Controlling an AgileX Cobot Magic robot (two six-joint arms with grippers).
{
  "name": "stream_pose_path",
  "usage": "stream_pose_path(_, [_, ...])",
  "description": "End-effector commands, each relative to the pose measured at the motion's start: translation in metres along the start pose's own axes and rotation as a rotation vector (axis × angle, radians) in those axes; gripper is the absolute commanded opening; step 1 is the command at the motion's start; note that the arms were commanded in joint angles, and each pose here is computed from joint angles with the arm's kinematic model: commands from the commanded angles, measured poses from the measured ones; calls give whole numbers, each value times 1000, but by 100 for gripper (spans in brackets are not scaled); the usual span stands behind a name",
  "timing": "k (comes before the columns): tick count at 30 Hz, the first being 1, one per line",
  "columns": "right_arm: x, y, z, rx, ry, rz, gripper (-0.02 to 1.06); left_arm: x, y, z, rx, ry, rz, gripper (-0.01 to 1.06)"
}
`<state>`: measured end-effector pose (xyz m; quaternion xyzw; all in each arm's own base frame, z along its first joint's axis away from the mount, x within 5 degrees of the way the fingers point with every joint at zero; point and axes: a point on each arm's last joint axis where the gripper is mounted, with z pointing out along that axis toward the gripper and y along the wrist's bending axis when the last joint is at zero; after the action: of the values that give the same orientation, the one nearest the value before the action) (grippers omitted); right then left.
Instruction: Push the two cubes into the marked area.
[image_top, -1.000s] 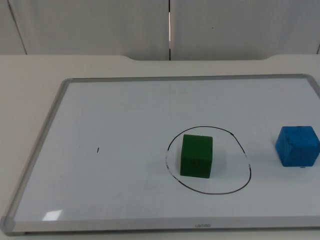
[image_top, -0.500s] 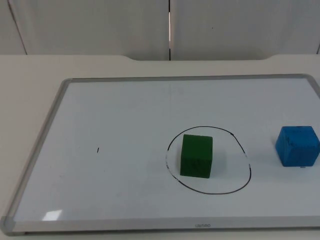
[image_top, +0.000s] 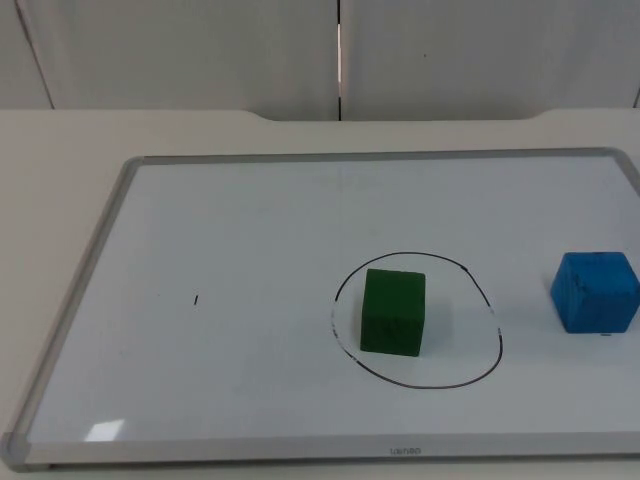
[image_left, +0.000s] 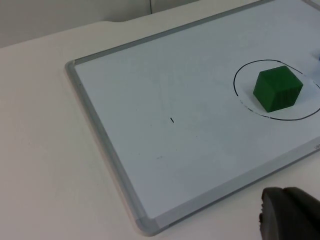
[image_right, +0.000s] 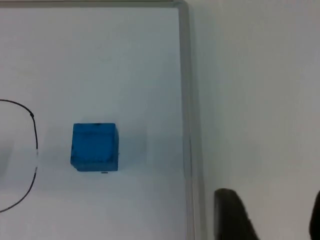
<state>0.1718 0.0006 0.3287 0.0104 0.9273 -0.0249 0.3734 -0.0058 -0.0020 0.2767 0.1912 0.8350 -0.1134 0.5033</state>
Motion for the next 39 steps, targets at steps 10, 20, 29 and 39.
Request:
stream_pose_path(10, [-32, 9, 86, -12, 44, -26, 0, 2, 0, 1, -5, 5, -4, 0])
stream_pose_path(20, [-13, 17, 171, -26, 211, -37, 0, 2, 0, 1, -5, 5, -6, 0])
stream_pose_path(29, [11, 26, 227, -58, 303, 96, 0, 2, 0, 1, -6, 5, -5, 0])
stream_pose_path(39, [38, 29, 258, -51, 423, 121, 0, 2, 0, 1, -6, 5, -5, 0])
